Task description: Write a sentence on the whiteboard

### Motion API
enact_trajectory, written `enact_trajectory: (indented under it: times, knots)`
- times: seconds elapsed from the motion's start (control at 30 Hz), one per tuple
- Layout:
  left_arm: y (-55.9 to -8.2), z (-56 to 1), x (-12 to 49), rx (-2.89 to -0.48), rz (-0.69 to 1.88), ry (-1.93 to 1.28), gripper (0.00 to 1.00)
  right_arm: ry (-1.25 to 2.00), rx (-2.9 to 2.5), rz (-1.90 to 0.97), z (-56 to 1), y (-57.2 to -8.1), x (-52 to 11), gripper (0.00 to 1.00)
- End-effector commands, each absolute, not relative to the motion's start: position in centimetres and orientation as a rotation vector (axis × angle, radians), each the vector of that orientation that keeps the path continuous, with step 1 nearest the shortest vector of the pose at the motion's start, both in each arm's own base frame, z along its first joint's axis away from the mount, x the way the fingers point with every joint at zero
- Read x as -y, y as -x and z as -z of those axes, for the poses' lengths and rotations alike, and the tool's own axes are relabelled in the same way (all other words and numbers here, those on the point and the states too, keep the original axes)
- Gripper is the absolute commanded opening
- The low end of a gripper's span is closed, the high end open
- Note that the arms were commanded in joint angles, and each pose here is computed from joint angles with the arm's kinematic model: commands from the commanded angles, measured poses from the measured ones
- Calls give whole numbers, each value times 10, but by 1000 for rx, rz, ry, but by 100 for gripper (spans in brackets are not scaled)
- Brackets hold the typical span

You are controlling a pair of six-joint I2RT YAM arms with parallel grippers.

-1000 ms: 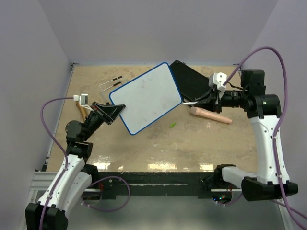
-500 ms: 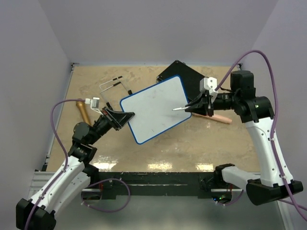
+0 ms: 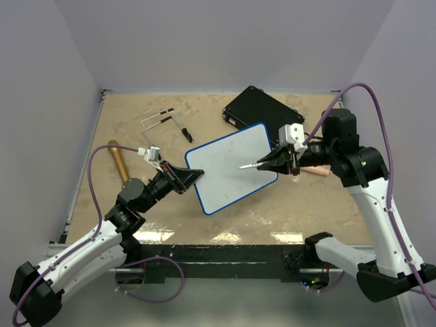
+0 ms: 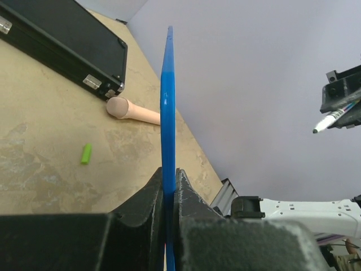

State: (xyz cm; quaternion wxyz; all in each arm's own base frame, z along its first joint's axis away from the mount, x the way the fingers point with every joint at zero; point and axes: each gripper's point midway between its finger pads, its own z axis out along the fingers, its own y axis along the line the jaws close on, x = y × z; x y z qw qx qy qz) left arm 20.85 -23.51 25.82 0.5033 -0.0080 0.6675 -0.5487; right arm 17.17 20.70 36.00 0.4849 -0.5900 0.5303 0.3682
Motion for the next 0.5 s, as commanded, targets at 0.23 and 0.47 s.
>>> enact_trajectory:
  times: [0.23, 0.47]
  knots:
    - [-208, -305, 234, -1360, 1343, 108, 0, 1476, -1273, -846, -342, -157, -209, 0]
    - [-211, -313, 238, -1314, 1315, 120, 0, 1477, -1277, -811, -337, -158, -206, 0]
